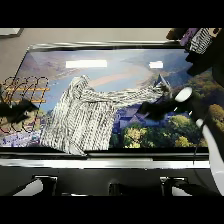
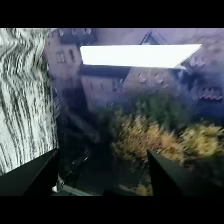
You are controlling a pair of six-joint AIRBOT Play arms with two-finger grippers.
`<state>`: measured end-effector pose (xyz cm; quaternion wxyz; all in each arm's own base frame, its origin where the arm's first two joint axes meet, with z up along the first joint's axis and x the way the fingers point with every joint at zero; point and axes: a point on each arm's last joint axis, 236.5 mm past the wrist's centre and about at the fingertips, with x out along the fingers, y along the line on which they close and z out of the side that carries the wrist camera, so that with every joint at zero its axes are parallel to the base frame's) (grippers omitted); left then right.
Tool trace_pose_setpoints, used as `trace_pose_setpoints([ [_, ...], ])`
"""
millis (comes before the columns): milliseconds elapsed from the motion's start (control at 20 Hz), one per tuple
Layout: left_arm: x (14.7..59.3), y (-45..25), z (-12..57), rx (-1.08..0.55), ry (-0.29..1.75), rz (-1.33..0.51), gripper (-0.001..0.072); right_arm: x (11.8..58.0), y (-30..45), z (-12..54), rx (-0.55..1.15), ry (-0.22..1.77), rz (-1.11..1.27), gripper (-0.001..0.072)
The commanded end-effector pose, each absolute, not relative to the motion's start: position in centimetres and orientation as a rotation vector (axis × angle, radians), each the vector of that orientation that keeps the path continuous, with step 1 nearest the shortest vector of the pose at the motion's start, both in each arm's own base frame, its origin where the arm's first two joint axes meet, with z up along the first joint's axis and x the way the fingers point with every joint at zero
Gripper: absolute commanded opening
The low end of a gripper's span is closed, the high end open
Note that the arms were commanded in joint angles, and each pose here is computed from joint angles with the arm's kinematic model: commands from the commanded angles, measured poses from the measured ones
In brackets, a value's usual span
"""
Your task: Fold the clothes and pants, and hang the long-sleeved shirts on hangers.
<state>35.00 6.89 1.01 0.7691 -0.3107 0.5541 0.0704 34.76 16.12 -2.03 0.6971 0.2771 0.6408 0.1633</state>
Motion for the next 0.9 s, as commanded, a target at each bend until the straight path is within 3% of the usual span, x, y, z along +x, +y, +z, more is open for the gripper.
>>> trace_pose_setpoints([
  [0,29.2,6.4,-3.2,-0.726,1.311,0.175,0.069,28.3,22.8,-6.2,0.767,1.497,0.425,0.0619],
  [550,28.4,6.4,-4.4,-0.695,1.335,0.173,0.0689,22.2,35.1,-8.9,0.873,1.58,0.542,0.0571],
  [650,28.3,6.3,-4.4,-0.694,1.338,0.17,0.0691,22.2,35.4,-9.1,0.868,1.566,0.535,0.0388],
  [750,28.0,6.5,-4.5,-0.691,1.348,0.172,0.0691,22.7,35.1,-8.8,0.859,1.547,0.545,0.0028],
  [850,27.3,7.2,-4.7,-0.703,1.355,0.178,0.0691,24.4,33.1,-7.5,0.867,1.514,0.522,0.0027],
])
